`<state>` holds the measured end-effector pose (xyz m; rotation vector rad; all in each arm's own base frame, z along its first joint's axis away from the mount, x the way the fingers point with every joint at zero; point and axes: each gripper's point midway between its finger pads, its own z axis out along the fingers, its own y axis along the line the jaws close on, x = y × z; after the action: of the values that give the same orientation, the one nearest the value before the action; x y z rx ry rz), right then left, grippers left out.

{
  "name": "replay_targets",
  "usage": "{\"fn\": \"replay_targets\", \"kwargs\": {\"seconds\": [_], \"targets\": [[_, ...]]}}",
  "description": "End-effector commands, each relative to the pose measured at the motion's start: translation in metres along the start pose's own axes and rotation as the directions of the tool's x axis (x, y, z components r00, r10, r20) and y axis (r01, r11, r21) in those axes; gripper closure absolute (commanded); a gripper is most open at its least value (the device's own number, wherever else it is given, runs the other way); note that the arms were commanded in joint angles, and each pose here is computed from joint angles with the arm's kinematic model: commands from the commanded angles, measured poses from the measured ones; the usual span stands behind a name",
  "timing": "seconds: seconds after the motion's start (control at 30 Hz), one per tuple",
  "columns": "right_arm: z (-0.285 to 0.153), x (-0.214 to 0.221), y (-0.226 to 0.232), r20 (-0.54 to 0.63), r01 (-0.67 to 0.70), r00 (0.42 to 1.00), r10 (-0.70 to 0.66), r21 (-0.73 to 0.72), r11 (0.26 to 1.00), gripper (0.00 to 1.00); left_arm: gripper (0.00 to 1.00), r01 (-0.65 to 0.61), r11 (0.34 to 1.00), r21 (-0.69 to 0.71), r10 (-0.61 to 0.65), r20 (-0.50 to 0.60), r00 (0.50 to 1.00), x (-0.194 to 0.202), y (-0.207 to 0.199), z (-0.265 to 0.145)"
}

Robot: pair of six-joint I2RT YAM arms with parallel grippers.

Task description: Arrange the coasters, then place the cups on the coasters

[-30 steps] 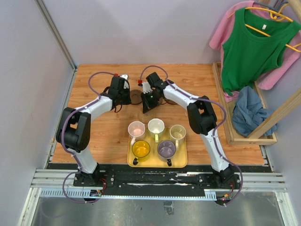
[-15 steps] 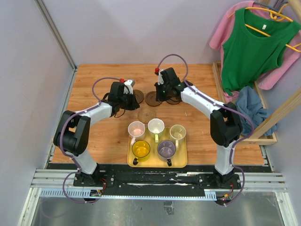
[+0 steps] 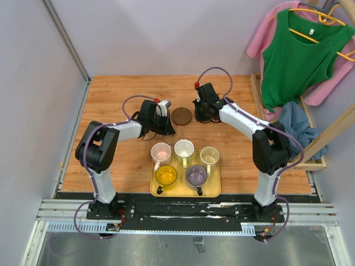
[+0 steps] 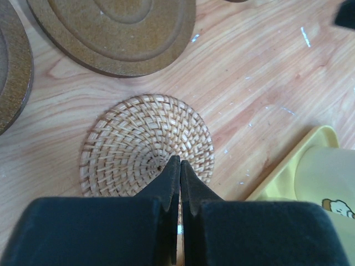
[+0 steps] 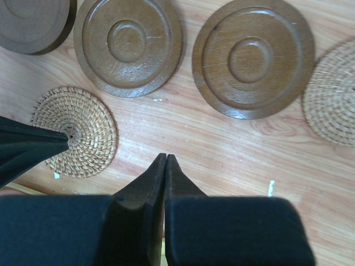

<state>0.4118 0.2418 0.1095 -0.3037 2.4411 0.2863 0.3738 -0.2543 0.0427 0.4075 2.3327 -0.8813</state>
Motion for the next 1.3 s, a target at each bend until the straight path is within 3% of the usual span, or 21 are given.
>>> {"fn": "replay_targets", "kwargs": {"seconds": [0.0,0.27,0.53,0.97,1.2,1.27], "targets": [[-0.024,-0.015,-0.011,0.077,-0.02,0.997,0.015,0.068,0.997,0.99,0.99,0.024,1.0,-0.013,-0.025,-0.026,0.999,0.003,0.004,0.009],[-0.045,-0.025,-0.019,0.144,-0.036,0.989,0.022,0.097,0.995,0.99,0.99,0.073,0.968,-0.242,-0.097,-0.09,0.991,0.027,0.045,0.005],[-0.058,-0.032,-0.021,0.167,-0.026,0.986,0.008,0.106,0.994,0.99,0.99,0.055,0.895,-0.443,-0.131,-0.142,0.981,0.048,0.075,-0.022],[-0.06,-0.037,-0.034,0.173,-0.014,0.985,-0.013,0.152,0.988,0.99,0.99,0.093,0.804,-0.587,-0.201,-0.121,0.972,0.056,0.101,-0.071],[-0.064,-0.032,-0.061,0.174,-0.082,0.983,0.051,0.174,0.981,0.99,0.99,0.086,0.731,-0.677,-0.222,-0.117,0.968,0.057,0.122,-0.096],[-0.066,-0.031,-0.068,0.178,-0.113,0.98,0.088,0.139,0.984,0.93,0.99,0.097,0.716,-0.691,-0.232,-0.104,0.967,0.056,0.128,-0.101]]}}
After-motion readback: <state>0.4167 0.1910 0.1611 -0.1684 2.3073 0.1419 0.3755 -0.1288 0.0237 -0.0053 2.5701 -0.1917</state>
